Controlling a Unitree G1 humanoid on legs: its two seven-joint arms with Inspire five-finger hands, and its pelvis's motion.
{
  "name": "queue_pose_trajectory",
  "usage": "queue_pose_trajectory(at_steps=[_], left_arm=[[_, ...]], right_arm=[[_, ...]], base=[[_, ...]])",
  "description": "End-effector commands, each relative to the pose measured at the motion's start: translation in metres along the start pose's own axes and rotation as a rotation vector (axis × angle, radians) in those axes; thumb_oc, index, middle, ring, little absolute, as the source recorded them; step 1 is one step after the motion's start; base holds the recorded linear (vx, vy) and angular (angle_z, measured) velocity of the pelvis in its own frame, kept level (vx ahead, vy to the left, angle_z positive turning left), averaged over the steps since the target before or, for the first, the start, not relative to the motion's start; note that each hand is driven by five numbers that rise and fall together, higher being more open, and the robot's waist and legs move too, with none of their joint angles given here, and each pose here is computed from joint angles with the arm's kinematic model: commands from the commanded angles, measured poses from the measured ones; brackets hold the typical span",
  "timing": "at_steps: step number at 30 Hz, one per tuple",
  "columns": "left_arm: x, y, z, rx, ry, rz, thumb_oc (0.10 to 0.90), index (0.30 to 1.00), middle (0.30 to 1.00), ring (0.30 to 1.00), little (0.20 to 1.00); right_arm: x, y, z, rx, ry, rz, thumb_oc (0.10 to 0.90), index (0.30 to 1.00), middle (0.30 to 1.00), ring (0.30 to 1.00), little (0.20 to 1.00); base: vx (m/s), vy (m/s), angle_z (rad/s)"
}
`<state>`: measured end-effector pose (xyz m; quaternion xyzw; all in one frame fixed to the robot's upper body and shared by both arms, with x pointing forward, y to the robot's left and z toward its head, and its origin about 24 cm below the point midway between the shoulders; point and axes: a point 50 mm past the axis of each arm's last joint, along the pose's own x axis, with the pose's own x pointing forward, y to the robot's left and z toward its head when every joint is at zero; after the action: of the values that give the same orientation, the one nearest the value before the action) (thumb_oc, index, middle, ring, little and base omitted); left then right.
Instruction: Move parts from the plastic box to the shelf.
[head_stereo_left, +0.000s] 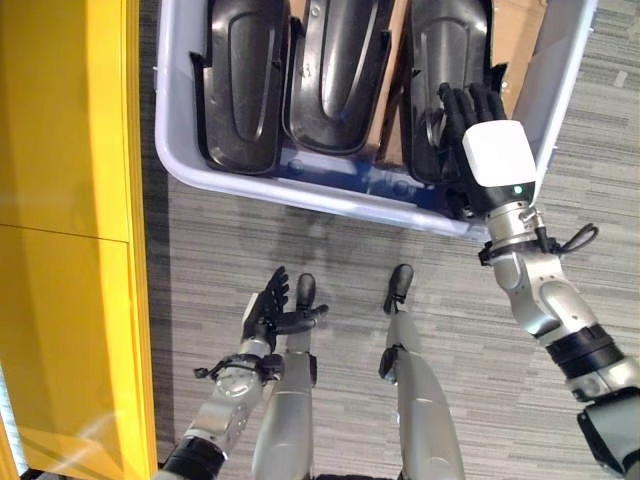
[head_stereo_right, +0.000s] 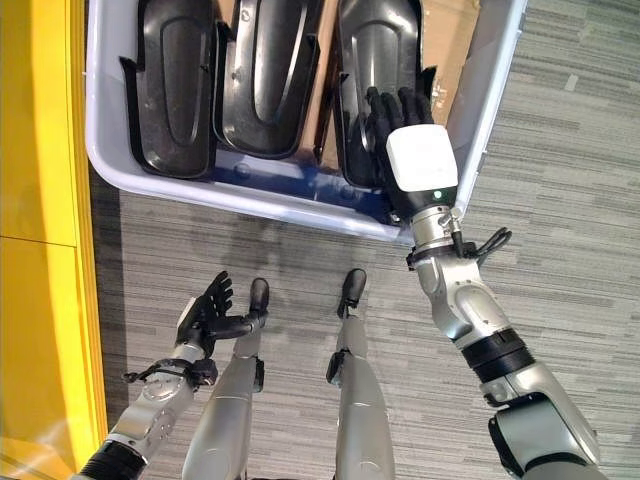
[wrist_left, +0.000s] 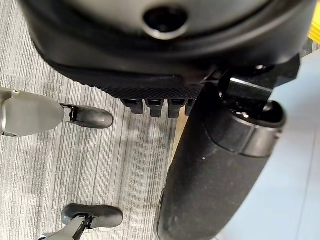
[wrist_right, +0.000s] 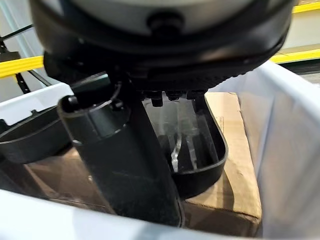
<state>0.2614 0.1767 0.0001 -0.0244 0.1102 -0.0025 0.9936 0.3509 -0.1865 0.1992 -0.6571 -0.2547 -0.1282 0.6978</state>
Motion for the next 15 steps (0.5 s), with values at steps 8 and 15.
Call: queue_pose_trajectory(at_steps=[8, 15], left_arm=[[-0.008, -0.007, 0.000, 0.007, -0.045, -0.043, 0.900, 1.000, 1.000, 1.000, 1.000], [-0.009, -0.013, -0.004, 0.003, -0.031, -0.083, 0.900, 1.000, 1.000, 1.000, 1.000]], right_arm=[[0.031, -0.005, -0.005, -0.065, 0.018, -0.029, 0.900, 1.000, 1.000, 1.000, 1.000], [0.024, 0.044, -0.015, -0.151, 0.076, 0.243, 0.400, 0.300, 0.300, 0.300, 0.300]], base=[[0.00, 0.000, 0.00], [0.00, 0.000, 0.00]])
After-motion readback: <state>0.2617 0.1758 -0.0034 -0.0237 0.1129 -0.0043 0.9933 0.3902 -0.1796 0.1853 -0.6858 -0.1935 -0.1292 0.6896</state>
